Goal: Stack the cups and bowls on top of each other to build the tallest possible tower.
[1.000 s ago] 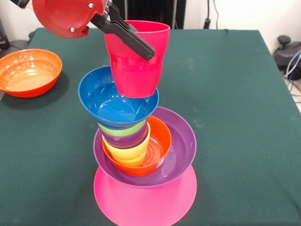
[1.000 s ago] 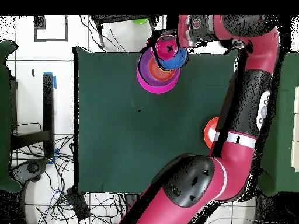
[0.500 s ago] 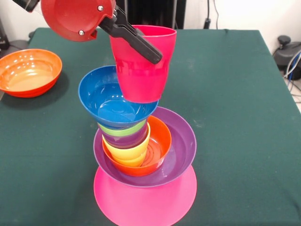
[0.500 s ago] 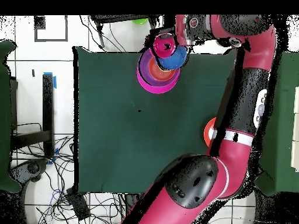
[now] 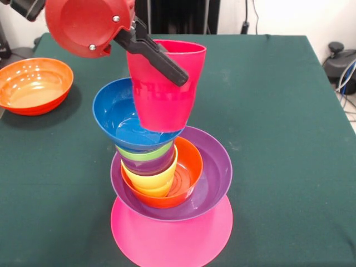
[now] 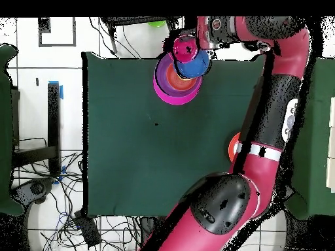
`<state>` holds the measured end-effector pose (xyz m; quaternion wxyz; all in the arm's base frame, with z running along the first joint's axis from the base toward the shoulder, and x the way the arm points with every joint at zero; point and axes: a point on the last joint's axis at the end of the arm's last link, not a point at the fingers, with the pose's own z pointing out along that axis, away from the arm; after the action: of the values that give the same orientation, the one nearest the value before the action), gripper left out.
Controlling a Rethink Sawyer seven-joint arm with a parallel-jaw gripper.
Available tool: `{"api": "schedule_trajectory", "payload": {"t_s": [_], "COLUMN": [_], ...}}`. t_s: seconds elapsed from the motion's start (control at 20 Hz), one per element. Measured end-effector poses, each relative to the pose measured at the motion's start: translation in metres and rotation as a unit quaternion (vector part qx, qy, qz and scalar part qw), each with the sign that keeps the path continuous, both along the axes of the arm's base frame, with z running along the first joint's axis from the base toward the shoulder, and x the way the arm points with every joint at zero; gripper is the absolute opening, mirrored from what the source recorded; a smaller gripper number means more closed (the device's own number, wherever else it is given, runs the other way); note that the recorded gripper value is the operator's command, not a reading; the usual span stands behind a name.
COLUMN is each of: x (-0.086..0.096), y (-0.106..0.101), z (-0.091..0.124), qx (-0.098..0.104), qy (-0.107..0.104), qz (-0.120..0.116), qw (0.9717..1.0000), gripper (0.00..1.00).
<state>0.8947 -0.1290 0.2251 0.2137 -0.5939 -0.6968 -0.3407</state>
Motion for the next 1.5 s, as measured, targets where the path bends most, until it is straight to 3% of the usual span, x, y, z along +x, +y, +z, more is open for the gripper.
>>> {"api": "schedule_trajectory", "payload": {"t_s": [0.4,0.7,1.1,1.5], "x": [0.001,-0.003,-0.008,-0.005], "y": [-0.013,-0.02,-0.017,-0.01], "z": [-0.002,-0.003,-0.001,-0.002], "qx": [-0.011,-0.015,-0.006,-0.003], "qy": [-0.005,0.007,0.021,0.02], "qz": [-0.005,0.007,0.031,0.038], "qw": [0.9999,0.9998,0.9993,0.9991], "gripper": [0.0,0.0,0.0,0.0]}}
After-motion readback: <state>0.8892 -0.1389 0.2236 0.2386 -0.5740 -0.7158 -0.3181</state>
